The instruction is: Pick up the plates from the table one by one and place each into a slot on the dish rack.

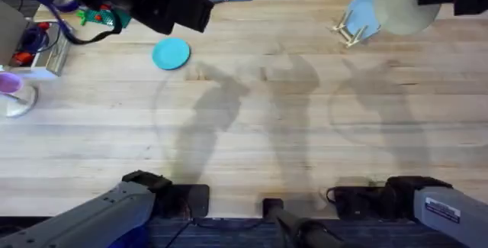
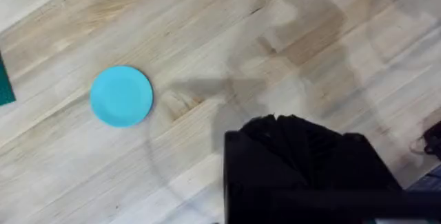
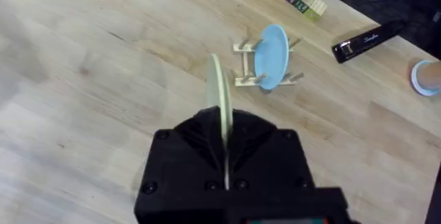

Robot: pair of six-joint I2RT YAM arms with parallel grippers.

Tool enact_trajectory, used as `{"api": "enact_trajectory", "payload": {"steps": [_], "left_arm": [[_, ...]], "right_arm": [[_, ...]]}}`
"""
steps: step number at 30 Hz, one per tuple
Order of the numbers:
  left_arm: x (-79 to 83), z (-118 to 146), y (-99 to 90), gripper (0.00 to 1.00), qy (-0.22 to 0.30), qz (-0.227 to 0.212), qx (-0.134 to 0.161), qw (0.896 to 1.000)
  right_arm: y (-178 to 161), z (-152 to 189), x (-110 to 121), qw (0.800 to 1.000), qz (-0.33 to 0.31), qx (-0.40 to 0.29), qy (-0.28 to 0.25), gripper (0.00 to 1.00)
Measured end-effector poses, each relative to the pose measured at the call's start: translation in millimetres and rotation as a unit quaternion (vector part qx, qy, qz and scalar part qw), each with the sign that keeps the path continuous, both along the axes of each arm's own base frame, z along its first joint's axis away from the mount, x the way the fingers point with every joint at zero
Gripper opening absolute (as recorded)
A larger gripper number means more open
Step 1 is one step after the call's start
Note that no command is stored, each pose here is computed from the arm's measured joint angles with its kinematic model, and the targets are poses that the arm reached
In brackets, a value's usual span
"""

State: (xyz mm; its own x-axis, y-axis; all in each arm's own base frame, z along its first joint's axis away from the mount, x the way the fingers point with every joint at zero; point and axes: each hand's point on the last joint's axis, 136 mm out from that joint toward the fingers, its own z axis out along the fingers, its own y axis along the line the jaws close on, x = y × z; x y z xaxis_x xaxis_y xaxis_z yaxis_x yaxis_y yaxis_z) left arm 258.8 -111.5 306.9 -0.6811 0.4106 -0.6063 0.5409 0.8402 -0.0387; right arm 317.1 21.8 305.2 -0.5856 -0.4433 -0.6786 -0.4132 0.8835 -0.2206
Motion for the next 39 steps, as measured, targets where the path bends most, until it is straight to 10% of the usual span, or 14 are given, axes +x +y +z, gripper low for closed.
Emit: {"api": "enact_trajectory", "payload": {"steps": [4,9,11,39], "left_arm": [[-0.5,0.4,2.2,0.052,-0.002,0.003,0.004,1.000],[-5.7,-3.8,4.7,0.839,0.011,0.003,0.012,1.000],[-9.7,-6.6,5.9,0.981,0.021,0.004,0.014,1.000],[-19.8,-13.1,8.9,0.993,0.045,0.004,0.021,0.999]], "right_arm": [[-0.6,-0.1,0.1,1.000,0.000,-0.003,0.000,0.031],[-1.2,-0.1,0.1,1.000,0.000,-0.005,0.000,0.031],[-1.2,-0.1,0.1,1.000,0.000,-0.005,-0.001,0.031],[-14.0,4.2,5.0,0.999,0.017,-0.045,-0.020,0.031]]}}
